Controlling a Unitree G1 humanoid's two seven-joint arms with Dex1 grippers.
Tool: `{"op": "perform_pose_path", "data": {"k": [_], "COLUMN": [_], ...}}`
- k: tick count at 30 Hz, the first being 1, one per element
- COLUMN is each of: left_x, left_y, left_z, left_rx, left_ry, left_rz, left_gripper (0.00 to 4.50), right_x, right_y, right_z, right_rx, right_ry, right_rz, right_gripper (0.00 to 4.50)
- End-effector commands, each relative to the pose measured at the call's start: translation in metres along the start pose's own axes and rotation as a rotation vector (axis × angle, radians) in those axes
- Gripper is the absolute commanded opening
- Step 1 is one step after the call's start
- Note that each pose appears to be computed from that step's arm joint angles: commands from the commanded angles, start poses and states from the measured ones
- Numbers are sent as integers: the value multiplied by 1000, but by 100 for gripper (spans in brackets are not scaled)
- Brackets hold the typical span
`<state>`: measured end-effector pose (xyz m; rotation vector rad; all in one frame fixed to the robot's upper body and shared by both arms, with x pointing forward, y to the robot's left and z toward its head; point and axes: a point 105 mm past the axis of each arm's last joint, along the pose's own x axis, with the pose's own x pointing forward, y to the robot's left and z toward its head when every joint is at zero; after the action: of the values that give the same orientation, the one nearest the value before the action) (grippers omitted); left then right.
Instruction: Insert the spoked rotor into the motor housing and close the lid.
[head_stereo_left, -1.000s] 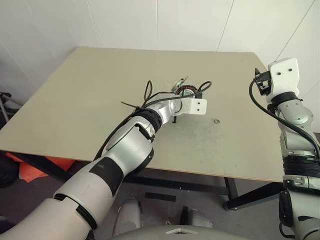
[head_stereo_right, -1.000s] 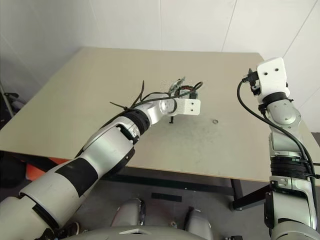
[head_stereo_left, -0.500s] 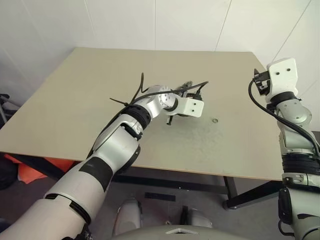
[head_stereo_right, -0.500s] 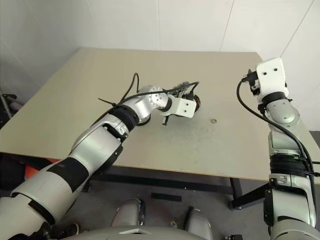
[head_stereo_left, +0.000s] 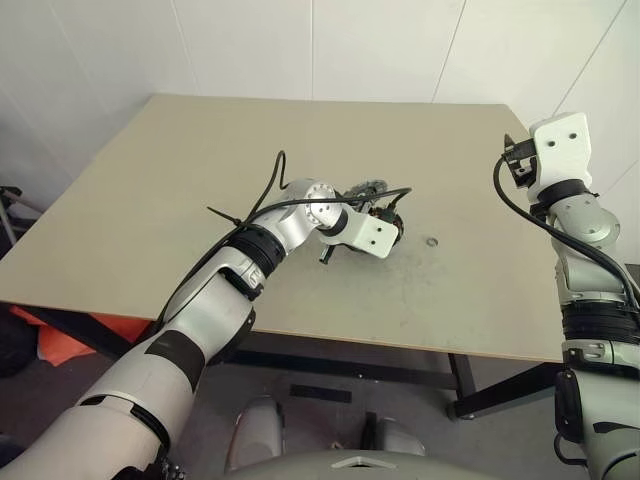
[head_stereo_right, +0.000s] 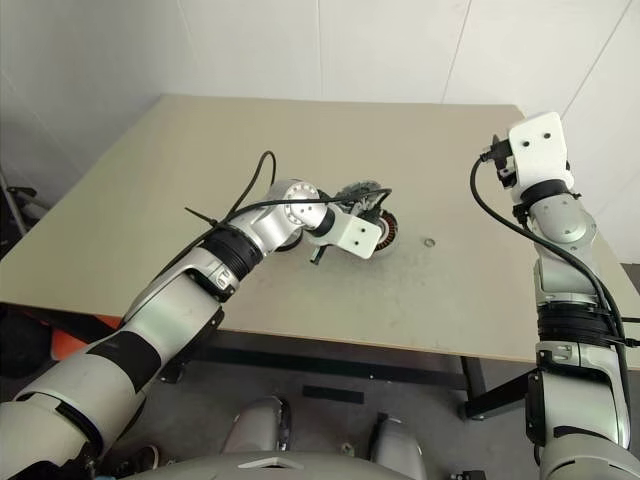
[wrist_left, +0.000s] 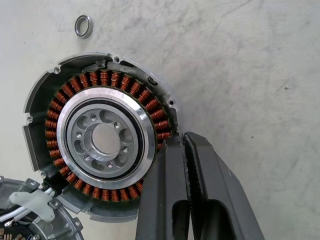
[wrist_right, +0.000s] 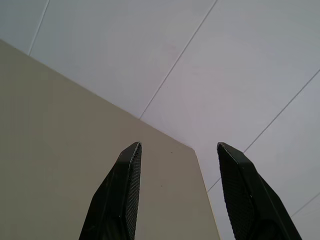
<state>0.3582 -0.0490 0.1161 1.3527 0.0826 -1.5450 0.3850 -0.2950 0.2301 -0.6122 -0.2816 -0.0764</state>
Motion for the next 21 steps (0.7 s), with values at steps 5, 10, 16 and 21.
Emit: {"op": "perform_pose_path", "data": {"k": [5,10,16,21], "left_x": [-7,-4,2,5], "left_y": [-2,3,4,9], "left_z": [5,0,-5,-4], "left_rx": [96,95,133,150], "left_ry": [3,34,58,67], "left_rz": [7,36,46,61], "left_gripper": [4,4,4,4], "right_x": [-1,-1,1,-1], "right_y": [-13,-13,-13,-13], "right_z": [17,17,18,18], "right_rx": [-17,-17,-19,-21], "right_ry": [-64,-62,-67,-66], "right_rz": [-43,-46,-47,-49], "right_gripper": [266,266,266,266]}}
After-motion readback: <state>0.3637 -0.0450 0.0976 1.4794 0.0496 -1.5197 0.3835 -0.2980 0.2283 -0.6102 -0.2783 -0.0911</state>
